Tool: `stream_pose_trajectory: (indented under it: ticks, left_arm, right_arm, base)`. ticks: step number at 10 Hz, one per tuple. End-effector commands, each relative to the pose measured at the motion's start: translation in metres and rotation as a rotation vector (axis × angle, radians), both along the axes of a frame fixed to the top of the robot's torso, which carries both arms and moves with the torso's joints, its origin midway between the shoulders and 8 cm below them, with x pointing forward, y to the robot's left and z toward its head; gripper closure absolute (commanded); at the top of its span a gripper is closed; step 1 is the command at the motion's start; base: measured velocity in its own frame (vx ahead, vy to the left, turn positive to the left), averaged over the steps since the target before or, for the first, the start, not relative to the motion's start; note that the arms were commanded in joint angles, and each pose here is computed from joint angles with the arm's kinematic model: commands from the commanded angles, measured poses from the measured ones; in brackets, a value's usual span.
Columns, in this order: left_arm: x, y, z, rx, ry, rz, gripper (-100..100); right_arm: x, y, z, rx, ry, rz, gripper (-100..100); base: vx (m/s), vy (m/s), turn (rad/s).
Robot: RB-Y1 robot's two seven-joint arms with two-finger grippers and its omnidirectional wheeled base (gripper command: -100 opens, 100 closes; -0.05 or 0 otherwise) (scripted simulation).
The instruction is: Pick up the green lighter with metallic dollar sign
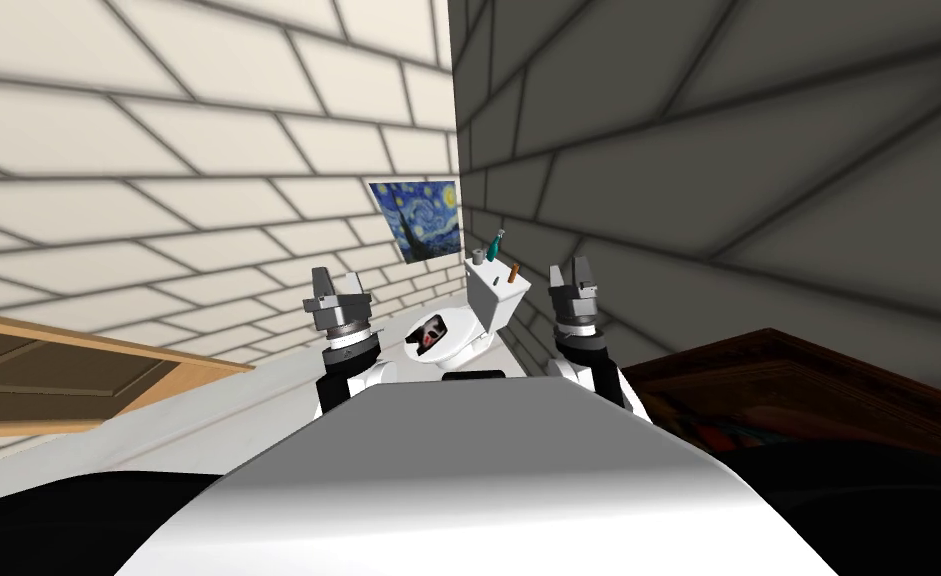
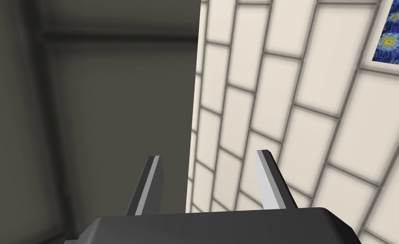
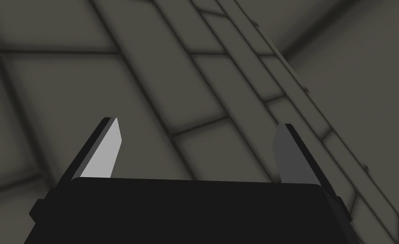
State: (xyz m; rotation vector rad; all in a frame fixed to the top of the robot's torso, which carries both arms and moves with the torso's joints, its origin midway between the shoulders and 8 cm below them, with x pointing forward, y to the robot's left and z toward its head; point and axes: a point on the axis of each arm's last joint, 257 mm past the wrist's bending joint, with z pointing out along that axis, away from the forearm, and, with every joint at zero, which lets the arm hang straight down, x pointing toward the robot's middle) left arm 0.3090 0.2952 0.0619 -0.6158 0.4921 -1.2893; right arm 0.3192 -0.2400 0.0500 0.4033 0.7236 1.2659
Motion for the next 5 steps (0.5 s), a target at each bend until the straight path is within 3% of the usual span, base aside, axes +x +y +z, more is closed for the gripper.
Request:
stream_pose_trajectory:
  ticks: [1,5]
  left_arm:
    - [0.0,0.0,0.0,0.0,0.0,0.0,0]
    - [0.0,0.0,0.0,0.0,0.0,0.0,0]
  right_arm:
    - [0.002,0.005,-0.007,-0.043,0.023,0.01,-100]
    - [0.01,0.018,-0.035,-0.198,0.109,0.03,-100]
  base:
    - [-0.002,0.005,0.029]
    - [-0.003,0.009,0.057]
